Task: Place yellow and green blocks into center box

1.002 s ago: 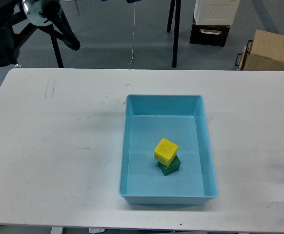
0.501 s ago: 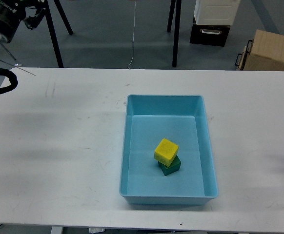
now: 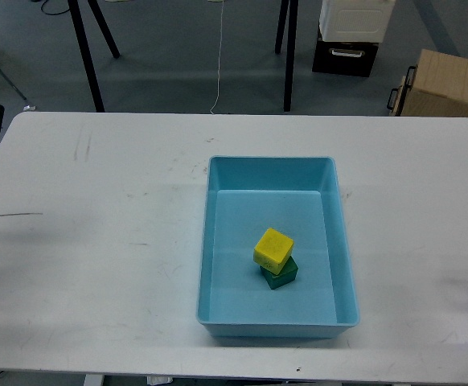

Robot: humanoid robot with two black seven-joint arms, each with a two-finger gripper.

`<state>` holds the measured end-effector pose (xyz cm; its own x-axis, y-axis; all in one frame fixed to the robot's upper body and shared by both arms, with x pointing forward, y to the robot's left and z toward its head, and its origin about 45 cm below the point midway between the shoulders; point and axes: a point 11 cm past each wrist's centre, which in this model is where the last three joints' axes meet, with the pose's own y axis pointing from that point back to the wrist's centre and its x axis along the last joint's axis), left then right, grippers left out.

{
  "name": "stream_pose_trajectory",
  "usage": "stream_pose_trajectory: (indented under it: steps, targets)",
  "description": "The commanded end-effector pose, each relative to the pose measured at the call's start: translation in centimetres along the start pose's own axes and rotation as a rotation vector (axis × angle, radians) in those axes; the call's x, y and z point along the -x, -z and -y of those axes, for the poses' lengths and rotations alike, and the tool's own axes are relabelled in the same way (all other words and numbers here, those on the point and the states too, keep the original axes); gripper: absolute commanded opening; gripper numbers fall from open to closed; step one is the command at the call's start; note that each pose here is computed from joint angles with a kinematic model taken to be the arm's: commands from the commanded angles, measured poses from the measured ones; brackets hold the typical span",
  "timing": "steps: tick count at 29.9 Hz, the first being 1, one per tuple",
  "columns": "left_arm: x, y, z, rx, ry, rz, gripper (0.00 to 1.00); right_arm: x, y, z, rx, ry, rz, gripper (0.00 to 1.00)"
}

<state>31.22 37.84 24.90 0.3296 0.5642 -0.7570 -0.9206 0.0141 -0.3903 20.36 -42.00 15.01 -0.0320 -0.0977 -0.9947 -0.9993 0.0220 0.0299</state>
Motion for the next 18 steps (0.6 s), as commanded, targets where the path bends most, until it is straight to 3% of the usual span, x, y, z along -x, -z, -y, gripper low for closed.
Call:
stream_pose_trajectory:
  steps: [1, 6, 18]
  targets:
    - [-1.4, 0.3, -4.8, 0.012, -0.102, -0.048, 0.99, 0.1, 0.2, -0.6, -0.009, -0.004, -0.006, 1.0]
    - [-2.3, 1.3, -9.2, -0.014, -0.204, -0.123, 0.99, 0.8, 1.7, -1.5, -0.036, 0.002, -0.033, 1.0]
    - [-2.8, 5.0, -14.1, -0.053, -0.328, -0.225, 1.0, 2.6, 2.2, -1.7, -0.029, 0.033, -0.066, 1.0]
